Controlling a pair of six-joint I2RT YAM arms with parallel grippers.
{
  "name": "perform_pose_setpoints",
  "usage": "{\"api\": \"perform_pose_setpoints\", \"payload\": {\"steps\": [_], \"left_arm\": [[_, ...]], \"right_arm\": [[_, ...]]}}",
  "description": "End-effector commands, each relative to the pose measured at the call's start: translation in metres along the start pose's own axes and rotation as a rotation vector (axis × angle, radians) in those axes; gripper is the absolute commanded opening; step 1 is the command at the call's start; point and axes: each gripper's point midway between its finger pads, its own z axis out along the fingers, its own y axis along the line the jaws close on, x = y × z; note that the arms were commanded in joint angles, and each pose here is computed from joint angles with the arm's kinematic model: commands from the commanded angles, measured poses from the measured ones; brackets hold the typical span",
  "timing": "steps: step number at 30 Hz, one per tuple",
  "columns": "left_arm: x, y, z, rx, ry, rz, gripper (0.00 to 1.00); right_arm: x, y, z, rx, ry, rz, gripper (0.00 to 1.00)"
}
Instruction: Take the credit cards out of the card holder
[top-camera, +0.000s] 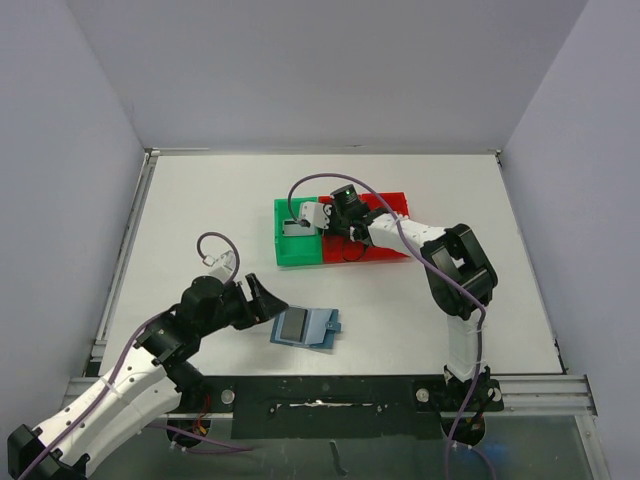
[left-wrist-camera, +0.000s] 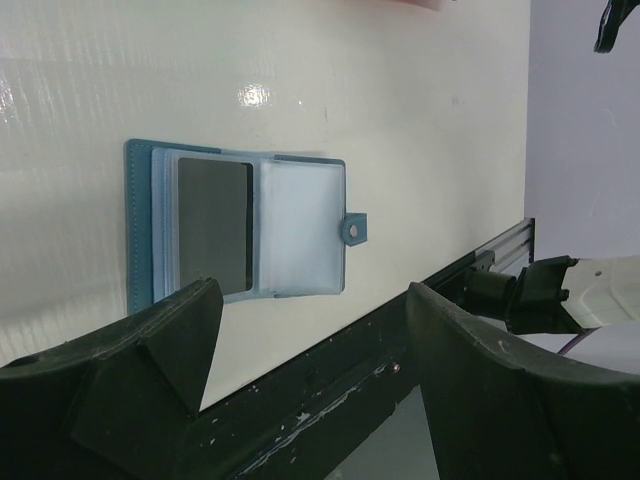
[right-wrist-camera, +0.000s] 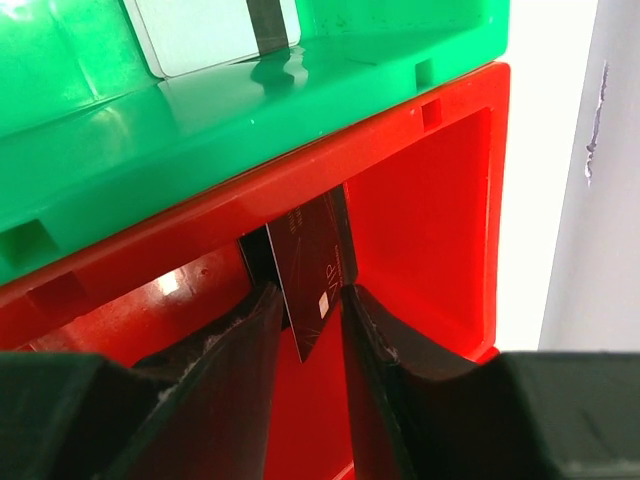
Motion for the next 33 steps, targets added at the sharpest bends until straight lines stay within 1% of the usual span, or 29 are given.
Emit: {"api": "perform_pose_setpoints", "payload": {"steps": [1, 5, 8, 11, 14, 18, 21, 24, 26, 28, 30, 33], "left_arm": [[-0.009, -0.021, -0.007, 0.060, -0.013, 0.010, 0.74], [-0.006, -0.022, -0.007, 0.072, 0.004, 0.016, 0.74], [0.000, -0.029, -0.008, 0.108, 0.050, 0.042, 0.74], [0.003, -0.027, -0.008, 0.084, 0.077, 0.056, 0.75], [0.004, -0.024, -0.007, 0.068, 0.082, 0.058, 0.75], [0.003, -0.025, -0.006, 0.077, 0.075, 0.056, 0.75], [0.000, -0.022, -0.004, 0.066, 0.053, 0.056, 0.75], [-0.006, -0.015, -0.002, 0.038, 0.012, 0.055, 0.75], [-0.009, -0.011, 0.000, 0.025, -0.009, 0.061, 0.75], [-0.010, -0.008, 0.002, 0.017, -0.017, 0.071, 0.75], [-0.009, -0.003, 0.005, 0.003, -0.012, 0.078, 0.75], [-0.008, 0.002, 0.008, -0.011, -0.008, 0.082, 0.75]], "right_arm": [[-0.003, -0.015, -0.008, 0.029, -0.012, 0.018, 0.32], [-0.003, -0.014, -0.008, 0.008, -0.012, 0.023, 0.32], [-0.003, -0.016, -0.009, -0.008, -0.013, 0.033, 0.33], [-0.005, -0.020, -0.011, -0.010, -0.020, 0.043, 0.36], [-0.013, -0.029, -0.016, 0.017, -0.046, 0.072, 0.36], [-0.032, -0.055, -0.044, 0.098, -0.117, 0.143, 0.36], [-0.049, -0.075, -0.078, 0.178, -0.207, 0.238, 0.37], [-0.075, -0.095, -0.135, 0.284, -0.391, 0.427, 0.45], [-0.079, -0.092, -0.163, 0.309, -0.483, 0.619, 0.53], [-0.084, -0.081, -0.185, 0.271, -0.570, 0.827, 0.59], [-0.086, -0.063, -0.196, 0.196, -0.619, 1.044, 0.68], [-0.081, -0.030, -0.200, 0.065, -0.630, 1.364, 0.77]]}}
